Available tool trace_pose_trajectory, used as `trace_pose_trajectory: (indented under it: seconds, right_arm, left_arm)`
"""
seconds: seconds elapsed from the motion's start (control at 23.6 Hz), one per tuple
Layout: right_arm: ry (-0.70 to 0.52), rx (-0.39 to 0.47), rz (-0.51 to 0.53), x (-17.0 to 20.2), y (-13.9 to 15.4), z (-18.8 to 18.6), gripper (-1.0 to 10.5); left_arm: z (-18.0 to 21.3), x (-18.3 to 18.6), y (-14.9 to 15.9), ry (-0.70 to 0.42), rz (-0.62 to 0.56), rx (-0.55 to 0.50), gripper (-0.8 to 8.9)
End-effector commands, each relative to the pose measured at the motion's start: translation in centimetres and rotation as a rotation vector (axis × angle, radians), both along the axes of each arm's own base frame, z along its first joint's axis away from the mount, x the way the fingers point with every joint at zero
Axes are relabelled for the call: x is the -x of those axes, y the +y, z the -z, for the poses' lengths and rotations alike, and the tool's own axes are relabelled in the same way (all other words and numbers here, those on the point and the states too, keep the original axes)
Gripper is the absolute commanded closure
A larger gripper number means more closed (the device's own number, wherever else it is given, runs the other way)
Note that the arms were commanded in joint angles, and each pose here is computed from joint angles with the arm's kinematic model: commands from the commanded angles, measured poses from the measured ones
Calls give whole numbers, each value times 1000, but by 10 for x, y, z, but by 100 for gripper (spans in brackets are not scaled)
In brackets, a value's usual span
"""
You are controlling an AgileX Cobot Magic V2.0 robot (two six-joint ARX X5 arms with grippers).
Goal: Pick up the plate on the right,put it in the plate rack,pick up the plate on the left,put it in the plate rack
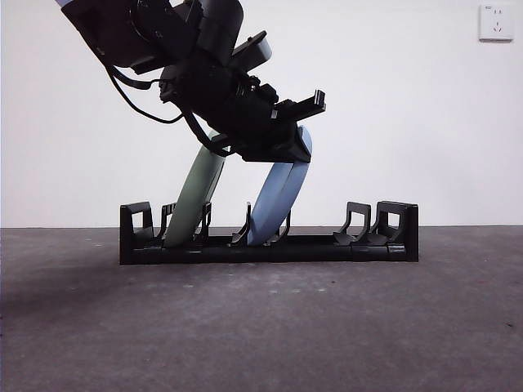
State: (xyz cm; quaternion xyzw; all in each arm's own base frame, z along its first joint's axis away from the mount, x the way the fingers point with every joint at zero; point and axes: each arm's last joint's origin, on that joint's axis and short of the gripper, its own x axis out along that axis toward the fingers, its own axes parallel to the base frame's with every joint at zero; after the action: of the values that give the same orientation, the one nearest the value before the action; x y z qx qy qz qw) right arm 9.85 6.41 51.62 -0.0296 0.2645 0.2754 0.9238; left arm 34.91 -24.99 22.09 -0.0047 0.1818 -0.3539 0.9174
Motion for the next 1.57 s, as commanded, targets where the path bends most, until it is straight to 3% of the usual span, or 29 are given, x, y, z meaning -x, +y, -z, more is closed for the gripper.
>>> trace_pose_trajectory:
  seconds: [0.04,0.3,0.47,0.97,1.31,1.57]
  right_arm:
    - [22,20,-9,0,0,3,567]
    - [22,21,-9,0,0,3,567]
    - [22,21,-9,0,0,3,567]
    - [21,21,-10,0,0,3,567]
    - [22,42,-21,-4,3,4,568]
    - [70,57,-117,-18,15,11,568]
  left_arm:
    - [6,-1,0,1,-4,-31,822]
    - [6,-1,0,14,2,-28,784]
    - [1,-1,0,21,-3,-14,618]
    - [-49,22,12,-5,21,17,618]
    - [-110,79,29,42,167,37,621]
    - [-162,162,89,152,206,-38,621]
